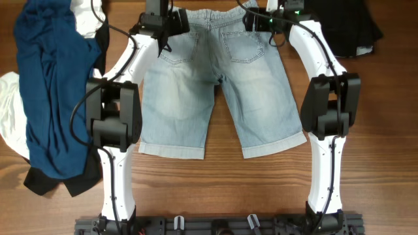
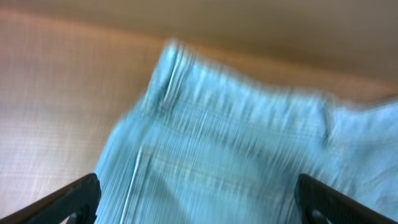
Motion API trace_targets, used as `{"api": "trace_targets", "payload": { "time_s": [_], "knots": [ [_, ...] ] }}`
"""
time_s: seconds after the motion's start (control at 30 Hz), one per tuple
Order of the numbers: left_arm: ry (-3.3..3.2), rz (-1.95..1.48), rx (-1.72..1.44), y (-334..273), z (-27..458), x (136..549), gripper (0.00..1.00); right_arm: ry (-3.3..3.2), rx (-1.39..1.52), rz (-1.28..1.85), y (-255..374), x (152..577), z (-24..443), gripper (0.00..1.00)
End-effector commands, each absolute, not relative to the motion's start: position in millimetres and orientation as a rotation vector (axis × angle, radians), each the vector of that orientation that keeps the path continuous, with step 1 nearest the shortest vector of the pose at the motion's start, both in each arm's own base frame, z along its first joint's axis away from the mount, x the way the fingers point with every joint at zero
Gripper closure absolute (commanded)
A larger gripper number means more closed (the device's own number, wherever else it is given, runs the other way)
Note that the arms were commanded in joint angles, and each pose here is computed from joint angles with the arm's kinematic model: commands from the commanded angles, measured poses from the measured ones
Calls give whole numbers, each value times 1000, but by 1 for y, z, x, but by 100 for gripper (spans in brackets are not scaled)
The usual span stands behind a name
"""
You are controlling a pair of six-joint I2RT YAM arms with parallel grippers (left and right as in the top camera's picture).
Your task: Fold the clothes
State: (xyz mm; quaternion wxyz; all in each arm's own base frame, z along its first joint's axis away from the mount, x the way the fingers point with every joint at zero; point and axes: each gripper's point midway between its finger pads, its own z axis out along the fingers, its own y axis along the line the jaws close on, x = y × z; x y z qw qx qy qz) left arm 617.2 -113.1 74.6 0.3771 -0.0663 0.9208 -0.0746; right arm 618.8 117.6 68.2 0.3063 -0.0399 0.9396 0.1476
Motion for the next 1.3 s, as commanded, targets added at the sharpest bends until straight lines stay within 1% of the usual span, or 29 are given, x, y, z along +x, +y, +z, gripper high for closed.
{"api": "trace_targets", "payload": {
  "time_s": [0.0, 0.13, 0.23, 0.37, 0.5, 0.63, 0.8, 0.9, 1.0, 1.17, 1.27],
  "knots": [
    [2409, -140, -39, -112, 103, 596, 0, 2540, -148, 444, 138, 591, 97, 0],
    [2612, -80, -4, -102, 74, 556, 0, 2747, -151, 439, 143, 543, 79, 0],
    [2714, -54, -4, -97, 62, 534, 0, 2859, -136, 433, 144, 518, 70, 0],
    [2843, -31, 0, -92, 51, 505, 0, 2929, -159, 428, 151, 499, 66, 0],
    [2929, -70, 8, -94, 46, 485, 0, 2957, -216, 435, 170, 486, 65, 0],
    [2932, -81, -25, -84, 53, 484, 0, 2934, -307, 451, 198, 481, 67, 0],
    [2861, -139, -152, -46, 83, 493, 0, 2850, -455, 419, 236, 481, 69, 0],
    [2826, -143, -246, -14, 96, 495, 0, 2829, -493, 273, 239, 483, 63, 0],
    [2814, -133, -303, 7, 99, 495, 0, 2833, -519, 205, 238, 482, 52, 0],
    [2807, -126, -351, 24, 99, 494, 0, 2864, -579, 147, 231, 479, 27, 0],
    [2807, -125, -353, 25, 99, 494, 0, 2873, -604, 136, 230, 477, 21, 0]
  ]
}}
